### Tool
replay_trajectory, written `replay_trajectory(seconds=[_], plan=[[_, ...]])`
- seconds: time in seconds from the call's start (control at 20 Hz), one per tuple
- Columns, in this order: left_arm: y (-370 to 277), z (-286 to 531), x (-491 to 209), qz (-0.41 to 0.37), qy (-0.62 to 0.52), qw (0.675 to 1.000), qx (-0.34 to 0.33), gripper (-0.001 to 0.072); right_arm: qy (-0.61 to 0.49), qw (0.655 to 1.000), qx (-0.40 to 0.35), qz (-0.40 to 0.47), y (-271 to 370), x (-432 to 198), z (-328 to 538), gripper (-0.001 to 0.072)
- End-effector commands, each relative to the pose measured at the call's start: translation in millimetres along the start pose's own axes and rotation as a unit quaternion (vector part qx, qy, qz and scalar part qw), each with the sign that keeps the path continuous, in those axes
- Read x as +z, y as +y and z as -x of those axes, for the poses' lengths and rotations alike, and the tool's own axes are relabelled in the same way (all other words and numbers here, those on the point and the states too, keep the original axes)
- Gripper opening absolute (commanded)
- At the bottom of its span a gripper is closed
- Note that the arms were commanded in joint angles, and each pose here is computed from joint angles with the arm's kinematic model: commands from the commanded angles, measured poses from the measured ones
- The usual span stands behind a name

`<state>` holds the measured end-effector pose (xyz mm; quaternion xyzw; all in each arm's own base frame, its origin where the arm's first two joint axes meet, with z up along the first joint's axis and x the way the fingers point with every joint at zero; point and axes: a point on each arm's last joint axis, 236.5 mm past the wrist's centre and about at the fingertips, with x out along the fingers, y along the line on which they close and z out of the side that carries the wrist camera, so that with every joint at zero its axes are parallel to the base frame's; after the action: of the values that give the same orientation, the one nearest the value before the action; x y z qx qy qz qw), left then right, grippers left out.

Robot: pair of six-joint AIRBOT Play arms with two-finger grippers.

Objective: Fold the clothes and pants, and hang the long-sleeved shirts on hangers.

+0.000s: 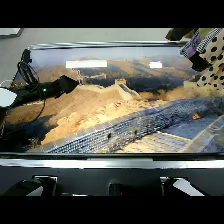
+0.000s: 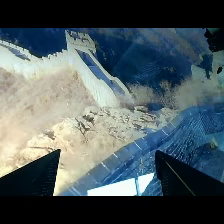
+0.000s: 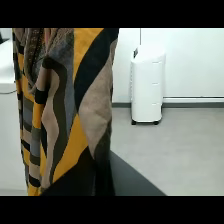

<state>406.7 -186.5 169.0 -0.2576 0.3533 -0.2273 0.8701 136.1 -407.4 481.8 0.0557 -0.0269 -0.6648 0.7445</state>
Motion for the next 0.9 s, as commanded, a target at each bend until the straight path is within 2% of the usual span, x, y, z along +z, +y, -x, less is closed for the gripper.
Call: replay_trajectory(seconds=[0.0, 0.15, 0.2, 0.25, 0.3, 0.35, 0.45, 0.55, 0.7, 0.85], plan=[[0.1, -0.3, -0.4, 0.000, 0.001, 1.000, 0.000, 0.0697, 0.007, 0.999, -0.002, -0.037, -14.9, -7.8, -22.4, 0.0023], [0.3, -0.5, -0.5, 0.000, 0.001, 1.000, 0.000, 0.0697, 0.031, 0.998, 0.010, -0.047, -16.9, -21.8, -34.1, 0.0034], [0.3, -0.5, -0.5, 0.000, 0.001, 1.000, 0.000, 0.0697, 0.040, 0.998, 0.017, -0.046, -15.0, -25.6, -34.1, 0.0099], [0.3, -0.5, -0.5, 0.000, 0.001, 1.000, 0.000, 0.0697, 0.049, 0.997, 0.022, -0.046, -13.1, -29.5, -32.7, 0.0224], [0.2, -0.5, -0.5, 0.000, 0.001, 1.000, 0.000, 0.0697, 0.059, 0.997, 0.022, -0.049, -12.9, -33.4, -30.9, 0.0308], [0.0, -0.6, -0.6, 0.000, 0.001, 1.000, 0.000, 0.0698, 0.066, 0.996, 0.023, -0.053, -13.1, -35.3, -26.8, 0.0342], [-0.1, -0.3, -0.2, 0.000, 0.000, 1.000, 0.000, 0.0698, 0.065, 0.996, 0.025, -0.060, -16.3, -26.0, -8.2, 0.0501], [0.0, -0.2, -0.1, 0.000, 0.000, 1.000, 0.000, 0.0702, 0.021, 0.996, 0.038, -0.072, -19.6, 7.7, 23.3, 0.0619], [-0.8, 1.5, 0.8, -0.001, -0.002, 1.000, 0.000, 0.0707, -0.087, 0.984, 0.108, -0.114, -8.7, 79.5, 92.7, 0.0637], [-0.1, 2.1, 1.0, -0.004, -0.002, 1.000, 0.002, 0.0707, -0.151, 0.947, 0.222, -0.175, 24.8, 124.8, 146.4, 0.0635]])
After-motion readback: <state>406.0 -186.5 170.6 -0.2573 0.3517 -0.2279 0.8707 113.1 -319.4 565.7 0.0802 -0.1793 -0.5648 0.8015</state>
